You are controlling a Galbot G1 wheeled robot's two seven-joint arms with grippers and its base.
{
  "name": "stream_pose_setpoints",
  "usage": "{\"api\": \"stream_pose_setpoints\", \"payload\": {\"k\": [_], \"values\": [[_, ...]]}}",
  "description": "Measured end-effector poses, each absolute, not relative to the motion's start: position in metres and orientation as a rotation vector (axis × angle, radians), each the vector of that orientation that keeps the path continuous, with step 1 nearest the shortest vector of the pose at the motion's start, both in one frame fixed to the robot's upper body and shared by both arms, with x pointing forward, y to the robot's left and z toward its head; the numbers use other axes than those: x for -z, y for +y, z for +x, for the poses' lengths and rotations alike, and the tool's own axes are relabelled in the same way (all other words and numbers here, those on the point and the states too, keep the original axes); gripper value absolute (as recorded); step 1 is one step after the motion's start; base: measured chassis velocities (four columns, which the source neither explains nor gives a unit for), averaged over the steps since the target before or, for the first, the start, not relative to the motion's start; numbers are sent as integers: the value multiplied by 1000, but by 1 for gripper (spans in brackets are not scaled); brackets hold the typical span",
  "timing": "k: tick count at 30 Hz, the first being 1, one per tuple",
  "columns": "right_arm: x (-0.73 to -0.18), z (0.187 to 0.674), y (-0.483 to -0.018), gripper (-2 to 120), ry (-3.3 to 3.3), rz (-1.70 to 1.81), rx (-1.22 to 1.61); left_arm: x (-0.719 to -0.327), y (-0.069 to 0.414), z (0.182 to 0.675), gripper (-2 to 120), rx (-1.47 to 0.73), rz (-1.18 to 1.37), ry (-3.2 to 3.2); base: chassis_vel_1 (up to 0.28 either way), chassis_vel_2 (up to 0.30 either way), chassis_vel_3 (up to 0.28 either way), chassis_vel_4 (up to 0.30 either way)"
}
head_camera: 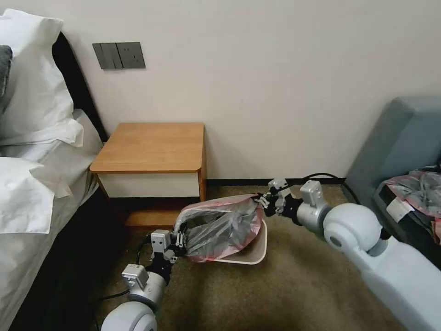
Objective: Pick up the garbage bag from the table and place it over the trash can.
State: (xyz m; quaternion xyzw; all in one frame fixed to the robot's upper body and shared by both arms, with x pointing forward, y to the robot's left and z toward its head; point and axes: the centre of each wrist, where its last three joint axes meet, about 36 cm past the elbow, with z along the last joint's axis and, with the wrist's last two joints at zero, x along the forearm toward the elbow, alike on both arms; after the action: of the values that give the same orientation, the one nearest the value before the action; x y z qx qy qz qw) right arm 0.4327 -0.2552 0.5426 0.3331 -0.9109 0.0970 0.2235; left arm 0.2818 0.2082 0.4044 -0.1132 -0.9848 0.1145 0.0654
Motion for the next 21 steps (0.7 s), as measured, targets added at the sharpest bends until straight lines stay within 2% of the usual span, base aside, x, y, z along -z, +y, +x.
{"api": "stream_pose_setpoints", "payload": {"k": [9, 11, 12, 14, 15, 18, 19, 21], "values": [[-532, 430, -271, -1, -2458, 927, -170, -395, 219, 291, 3, -491, -296, -2942, 0, 0, 0, 0], [-533, 429, -274, 7, -2455, 930, -116, -393, 221, 293, 3, -509, -286, -2936, 0, 0, 0, 0], [-533, 429, -274, 7, -2455, 930, -116, -393, 221, 293, 3, -509, -286, -2936, 0, 0, 0, 0], [-535, 429, -278, 17, -2465, 916, -73, -392, 222, 295, 3, -532, -282, -2930, 0, 0, 0, 0], [-535, 429, -278, 17, -2465, 916, -73, -392, 222, 295, 3, -532, -282, -2930, 0, 0, 0, 0], [-540, 427, -289, 32, -2481, 887, -39, -391, 224, 298, 3, -579, -276, -2907, 0, 0, 0, 0], [-540, 427, -289, 32, -2481, 887, -39, -391, 224, 298, 3, -579, -276, -2907, 0, 0, 0, 0], [-540, 425, -296, 41, -2481, 862, -45, -391, 225, 300, 3, -602, -266, -2893, 0, 0, 0, 0]]}}
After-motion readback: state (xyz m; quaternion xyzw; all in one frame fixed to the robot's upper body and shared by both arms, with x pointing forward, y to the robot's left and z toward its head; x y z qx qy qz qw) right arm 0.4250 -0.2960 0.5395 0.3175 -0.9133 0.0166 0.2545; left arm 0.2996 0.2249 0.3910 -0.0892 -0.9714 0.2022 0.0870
